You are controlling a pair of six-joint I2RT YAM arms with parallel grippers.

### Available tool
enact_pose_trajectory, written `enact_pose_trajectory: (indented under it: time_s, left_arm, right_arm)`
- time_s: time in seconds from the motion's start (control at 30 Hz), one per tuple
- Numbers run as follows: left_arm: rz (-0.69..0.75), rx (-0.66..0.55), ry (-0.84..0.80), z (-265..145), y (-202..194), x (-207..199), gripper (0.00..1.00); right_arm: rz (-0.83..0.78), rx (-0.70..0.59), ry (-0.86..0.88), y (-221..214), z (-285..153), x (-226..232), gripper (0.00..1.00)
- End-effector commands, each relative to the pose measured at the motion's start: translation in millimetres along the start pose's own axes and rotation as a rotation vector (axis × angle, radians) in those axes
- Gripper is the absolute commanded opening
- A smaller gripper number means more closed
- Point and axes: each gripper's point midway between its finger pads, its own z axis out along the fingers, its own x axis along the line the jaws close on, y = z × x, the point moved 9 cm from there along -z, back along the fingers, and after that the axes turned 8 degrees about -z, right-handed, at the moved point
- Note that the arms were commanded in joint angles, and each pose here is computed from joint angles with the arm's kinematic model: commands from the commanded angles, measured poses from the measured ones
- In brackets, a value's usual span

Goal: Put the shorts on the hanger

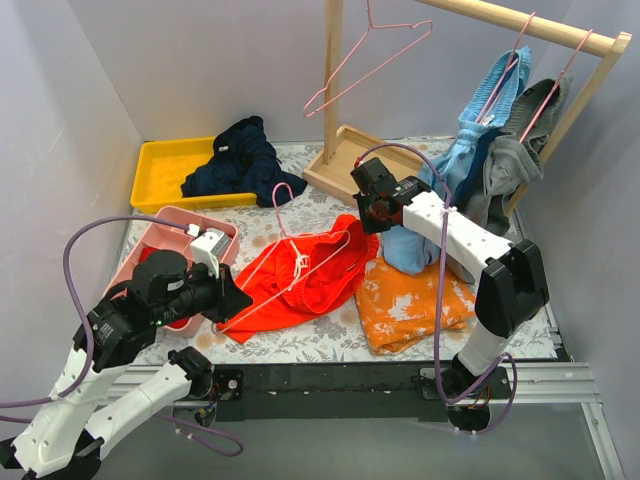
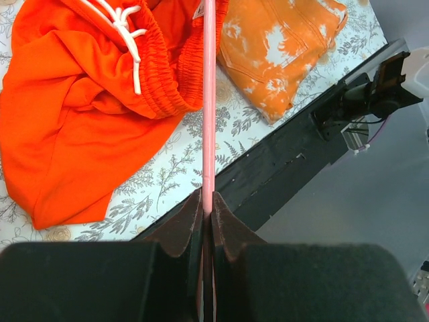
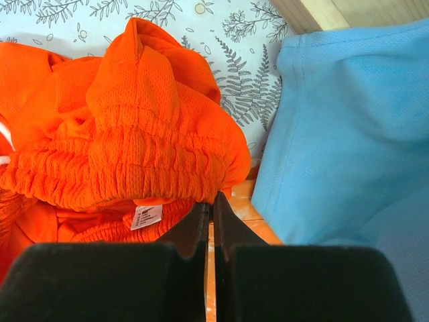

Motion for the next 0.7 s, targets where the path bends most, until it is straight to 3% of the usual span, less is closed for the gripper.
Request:
enact_pose_trajectory:
  time_s: [0.0, 0.1, 0.37, 0.67]
  left_arm:
    - [0.006, 0.014, -0.046, 5.7, 0.5, -3.5, 0.00]
    - [0.001, 0.016, -0.036, 15.2, 2.3, -1.9, 0.00]
    - [0.008, -0.151, -0.040, 34.3, 22.7, -2.4, 0.00]
    - [0.041, -0.242, -0.070, 63.7, 31.2, 1.6, 0.00]
  right_arm:
    - [0.005, -0.045, 0.008, 13.9, -13.1, -2.6, 0.01]
    - [0.014, -0.055, 0.019, 14.4, -19.5, -2.7, 0.01]
    - [0.009, -0.123, 0.096, 16.7, -50.2, 11.4, 0.01]
    - [-0.001, -0.234, 0.184, 37.5, -90.5, 38.1, 0.01]
